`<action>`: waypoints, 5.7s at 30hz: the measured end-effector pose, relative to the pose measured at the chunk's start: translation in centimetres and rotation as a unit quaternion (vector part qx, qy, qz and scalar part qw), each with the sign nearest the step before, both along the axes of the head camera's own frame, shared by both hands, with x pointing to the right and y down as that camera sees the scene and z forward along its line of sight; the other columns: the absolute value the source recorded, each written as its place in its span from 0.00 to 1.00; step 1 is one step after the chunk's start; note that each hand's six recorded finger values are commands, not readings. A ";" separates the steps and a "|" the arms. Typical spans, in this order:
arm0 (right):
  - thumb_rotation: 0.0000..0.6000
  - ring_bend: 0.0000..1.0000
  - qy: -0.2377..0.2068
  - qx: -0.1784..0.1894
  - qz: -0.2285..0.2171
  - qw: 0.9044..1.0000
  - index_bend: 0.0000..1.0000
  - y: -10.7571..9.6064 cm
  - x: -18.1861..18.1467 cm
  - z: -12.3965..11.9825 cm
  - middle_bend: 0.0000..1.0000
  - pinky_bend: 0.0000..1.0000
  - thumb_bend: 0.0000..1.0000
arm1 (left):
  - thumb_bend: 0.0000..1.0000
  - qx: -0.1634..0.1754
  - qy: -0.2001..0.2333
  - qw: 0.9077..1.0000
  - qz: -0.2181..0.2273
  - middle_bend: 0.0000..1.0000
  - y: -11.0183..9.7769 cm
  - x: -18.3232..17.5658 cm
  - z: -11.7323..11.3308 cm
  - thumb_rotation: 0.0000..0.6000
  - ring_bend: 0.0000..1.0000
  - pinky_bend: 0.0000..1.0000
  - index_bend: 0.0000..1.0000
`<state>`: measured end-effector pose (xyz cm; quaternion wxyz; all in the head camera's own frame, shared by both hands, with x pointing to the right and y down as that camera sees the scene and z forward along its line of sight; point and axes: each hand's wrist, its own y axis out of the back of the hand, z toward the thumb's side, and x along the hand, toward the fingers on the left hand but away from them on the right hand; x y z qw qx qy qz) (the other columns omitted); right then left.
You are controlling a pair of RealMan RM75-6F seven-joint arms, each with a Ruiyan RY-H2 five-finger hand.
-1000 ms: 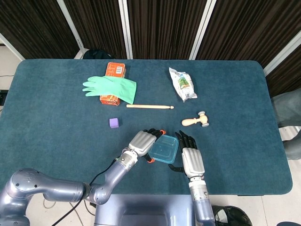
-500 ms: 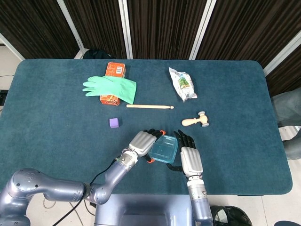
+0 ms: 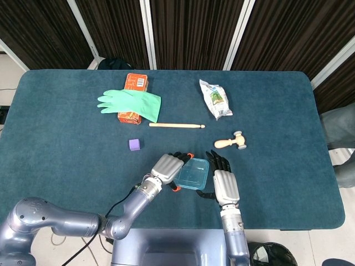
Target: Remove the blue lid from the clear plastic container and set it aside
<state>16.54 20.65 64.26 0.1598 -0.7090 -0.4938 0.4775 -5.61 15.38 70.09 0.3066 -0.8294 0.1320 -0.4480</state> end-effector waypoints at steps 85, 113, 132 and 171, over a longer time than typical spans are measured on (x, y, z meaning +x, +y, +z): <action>1.00 0.00 0.019 0.002 0.008 1.000 0.00 -1.4 0.7 0.4 0.00 0.00 0.23 | 0.08 0.025 -0.009 0.999 0.040 0.06 -1.5 -0.4 -1.7 1.00 0.06 0.25 0.00; 1.00 0.00 -0.004 0.008 0.000 1.000 0.24 -0.9 0.1 0.7 0.00 0.00 0.23 | 0.00 0.015 0.011 1.000 0.020 0.00 -1.4 -0.6 -1.5 1.00 0.00 0.19 0.00; 1.00 0.00 -0.003 0.007 -0.004 1.000 0.46 -1.4 -0.3 0.7 0.00 0.00 0.54 | 0.00 0.001 0.027 1.000 0.003 0.00 -1.7 -0.8 -2.0 1.00 0.00 0.17 0.00; 1.00 0.00 -0.001 -0.004 0.010 1.000 0.49 -1.5 0.2 1.2 0.01 0.00 0.61 | 0.00 -0.007 0.021 1.000 0.014 0.00 -2.3 -1.5 -2.5 1.00 0.00 0.12 0.00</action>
